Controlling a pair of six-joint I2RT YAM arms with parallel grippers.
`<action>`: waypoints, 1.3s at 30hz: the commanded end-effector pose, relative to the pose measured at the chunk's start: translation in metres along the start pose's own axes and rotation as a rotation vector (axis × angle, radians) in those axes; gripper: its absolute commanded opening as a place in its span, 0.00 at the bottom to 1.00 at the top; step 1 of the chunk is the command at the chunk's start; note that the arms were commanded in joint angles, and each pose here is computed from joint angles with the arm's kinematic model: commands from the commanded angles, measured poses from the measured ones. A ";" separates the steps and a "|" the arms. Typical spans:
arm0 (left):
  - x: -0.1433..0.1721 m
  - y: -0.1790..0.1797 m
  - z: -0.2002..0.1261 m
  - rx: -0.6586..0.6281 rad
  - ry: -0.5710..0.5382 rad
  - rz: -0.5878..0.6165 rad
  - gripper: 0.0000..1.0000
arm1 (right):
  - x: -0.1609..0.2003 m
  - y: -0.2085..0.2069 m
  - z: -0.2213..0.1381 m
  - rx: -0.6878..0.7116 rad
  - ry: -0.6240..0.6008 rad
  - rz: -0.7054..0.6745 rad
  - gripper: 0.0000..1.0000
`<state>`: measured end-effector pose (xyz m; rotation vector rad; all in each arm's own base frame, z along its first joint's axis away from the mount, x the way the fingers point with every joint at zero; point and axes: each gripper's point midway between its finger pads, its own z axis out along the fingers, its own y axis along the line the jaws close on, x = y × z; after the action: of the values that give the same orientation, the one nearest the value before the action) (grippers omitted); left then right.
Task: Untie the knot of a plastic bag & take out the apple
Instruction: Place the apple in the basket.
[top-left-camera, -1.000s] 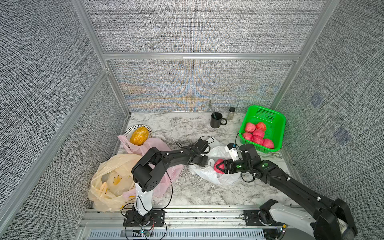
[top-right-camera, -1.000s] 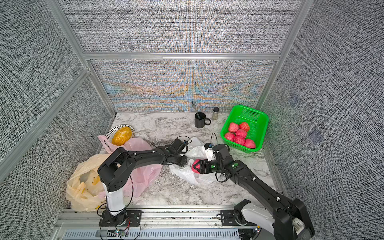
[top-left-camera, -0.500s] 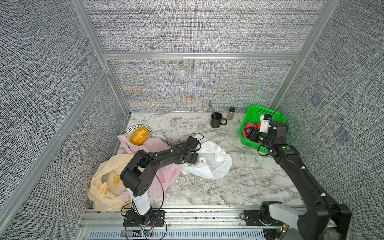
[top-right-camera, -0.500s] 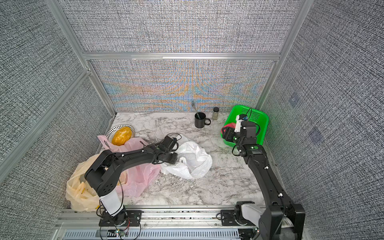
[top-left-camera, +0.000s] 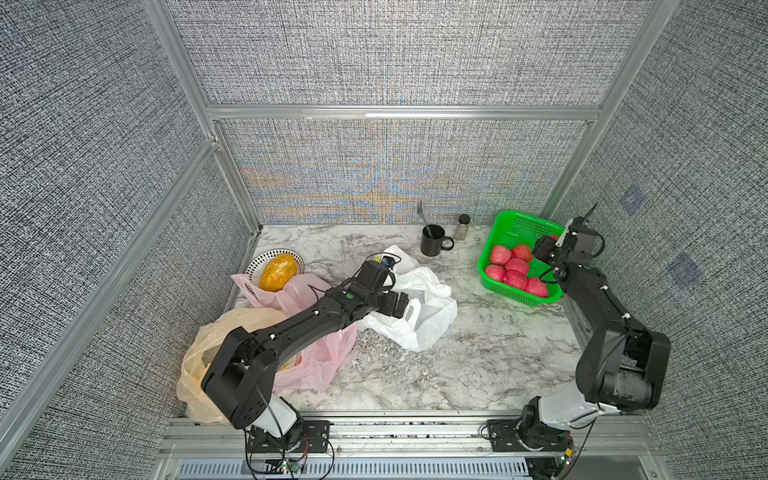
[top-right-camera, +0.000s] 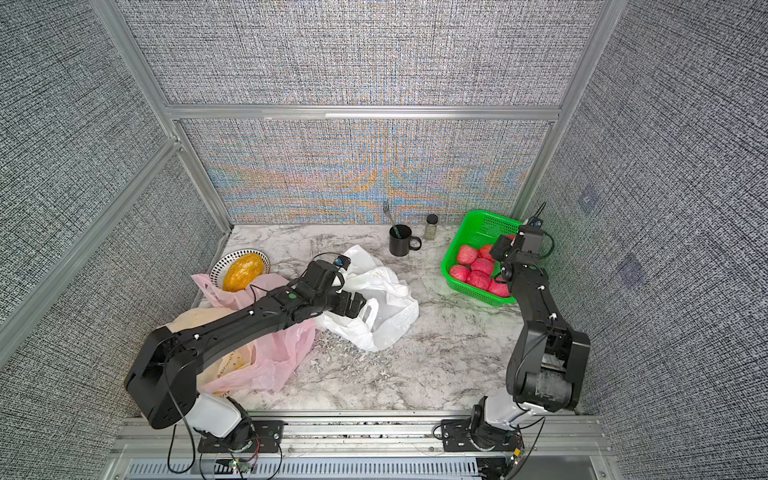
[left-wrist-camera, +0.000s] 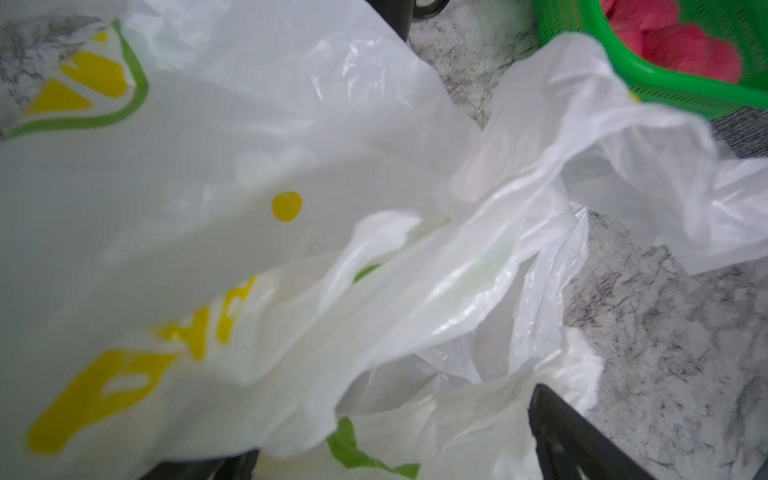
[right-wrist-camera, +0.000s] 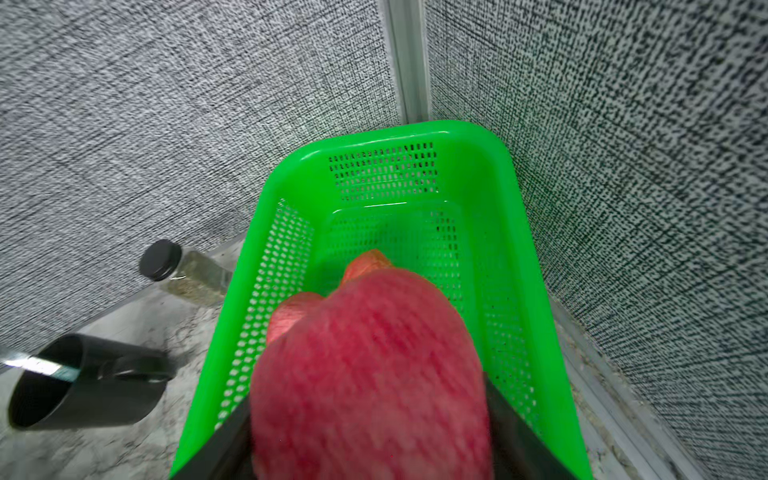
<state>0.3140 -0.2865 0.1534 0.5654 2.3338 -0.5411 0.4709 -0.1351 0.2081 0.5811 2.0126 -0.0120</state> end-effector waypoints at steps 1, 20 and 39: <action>-0.015 -0.008 -0.011 0.039 -0.061 0.010 1.00 | -0.005 -0.012 0.017 0.023 -0.017 -0.013 0.66; -0.008 -0.012 -0.003 0.072 -0.031 -0.012 1.00 | 0.053 -0.029 0.082 0.027 0.165 -0.022 0.71; -0.019 -0.006 -0.028 0.031 -0.106 -0.011 1.00 | 0.044 -0.016 0.069 0.013 0.146 -0.046 0.98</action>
<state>0.3060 -0.2845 0.1812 0.5481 2.2559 -0.6095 0.5047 -0.1512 0.1218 0.5723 2.1882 0.0017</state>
